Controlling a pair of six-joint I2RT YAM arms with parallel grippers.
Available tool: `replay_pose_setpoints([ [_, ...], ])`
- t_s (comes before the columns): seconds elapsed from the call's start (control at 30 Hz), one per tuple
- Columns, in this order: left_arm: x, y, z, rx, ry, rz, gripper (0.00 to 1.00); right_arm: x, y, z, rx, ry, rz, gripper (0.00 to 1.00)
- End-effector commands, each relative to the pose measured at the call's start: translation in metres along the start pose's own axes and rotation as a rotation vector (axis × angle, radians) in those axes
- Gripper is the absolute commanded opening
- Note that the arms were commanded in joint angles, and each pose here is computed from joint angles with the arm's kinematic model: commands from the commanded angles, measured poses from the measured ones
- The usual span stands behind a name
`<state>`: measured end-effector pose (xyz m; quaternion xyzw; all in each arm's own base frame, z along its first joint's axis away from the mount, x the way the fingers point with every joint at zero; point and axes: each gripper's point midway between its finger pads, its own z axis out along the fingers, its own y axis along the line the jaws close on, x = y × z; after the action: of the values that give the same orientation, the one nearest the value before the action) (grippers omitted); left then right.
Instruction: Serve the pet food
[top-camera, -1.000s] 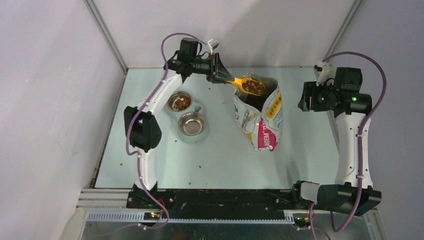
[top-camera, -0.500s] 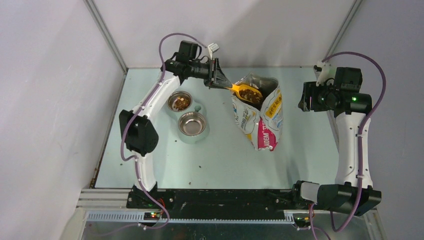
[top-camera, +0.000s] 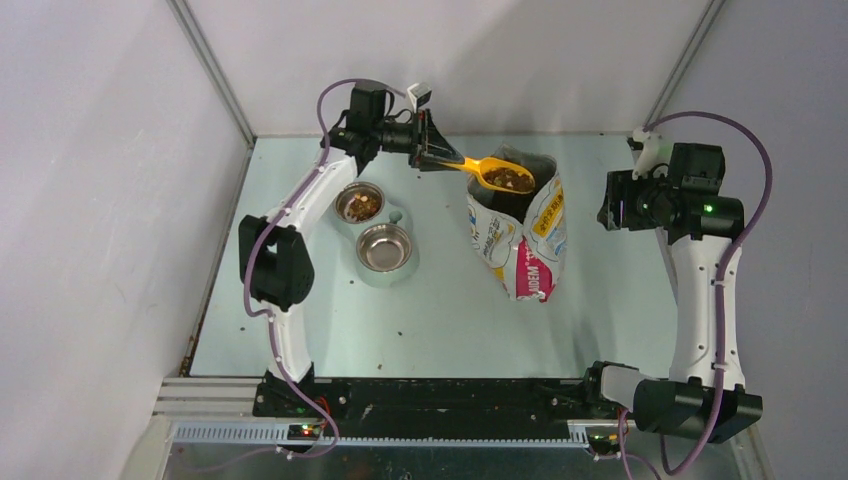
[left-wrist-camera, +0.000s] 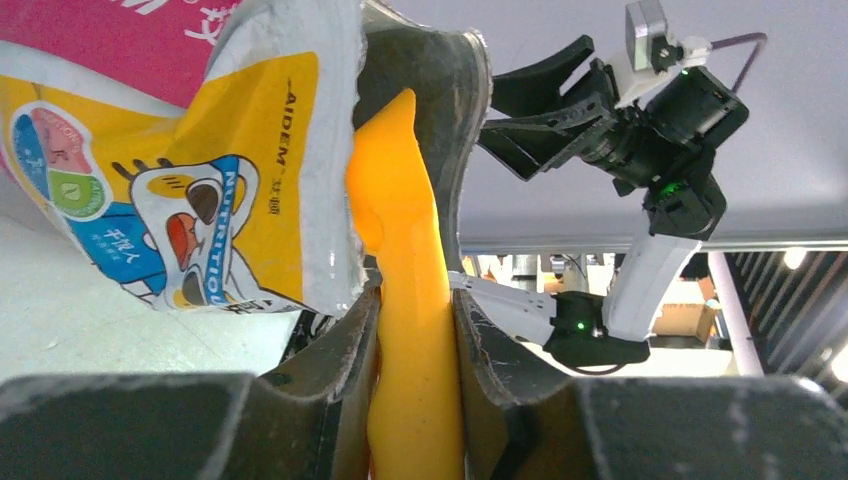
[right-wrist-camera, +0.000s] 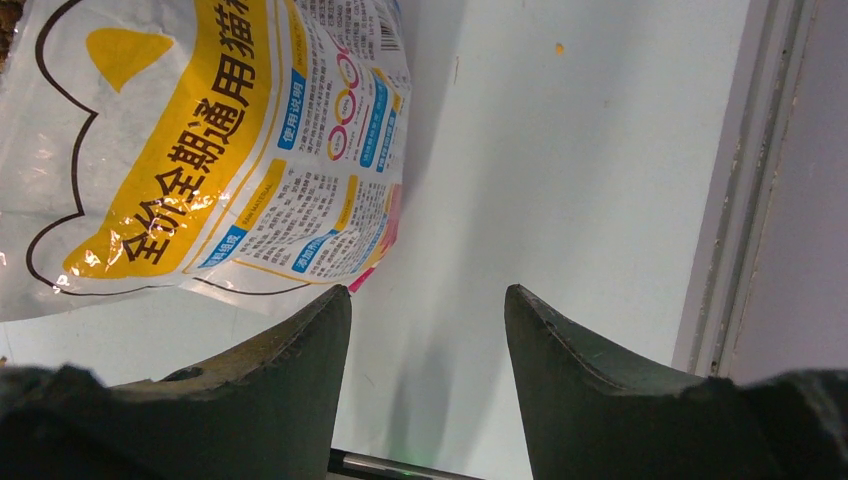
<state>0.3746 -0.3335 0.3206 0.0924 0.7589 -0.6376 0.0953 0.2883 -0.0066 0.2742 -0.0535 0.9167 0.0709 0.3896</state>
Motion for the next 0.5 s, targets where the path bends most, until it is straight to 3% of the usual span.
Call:
replay_pose_setpoints([
  [0.0,0.003,-0.025,-0.007,-0.019,-0.025,0.166,0.0,-0.003,-0.003,-0.006,0.023,-0.036,-0.025,0.61],
  [0.13,0.004,-0.018,-0.011,-0.191,-0.052,0.318,0.0,-0.001,-0.002,-0.006,0.017,-0.035,-0.026,0.61],
  [0.23,0.012,-0.014,-0.008,-0.191,-0.02,0.311,0.0,-0.002,-0.001,-0.006,0.016,-0.038,-0.024,0.61],
  [0.47,0.021,-0.033,0.001,0.06,0.06,0.146,0.0,0.0,-0.001,-0.009,0.018,-0.038,-0.028,0.61],
])
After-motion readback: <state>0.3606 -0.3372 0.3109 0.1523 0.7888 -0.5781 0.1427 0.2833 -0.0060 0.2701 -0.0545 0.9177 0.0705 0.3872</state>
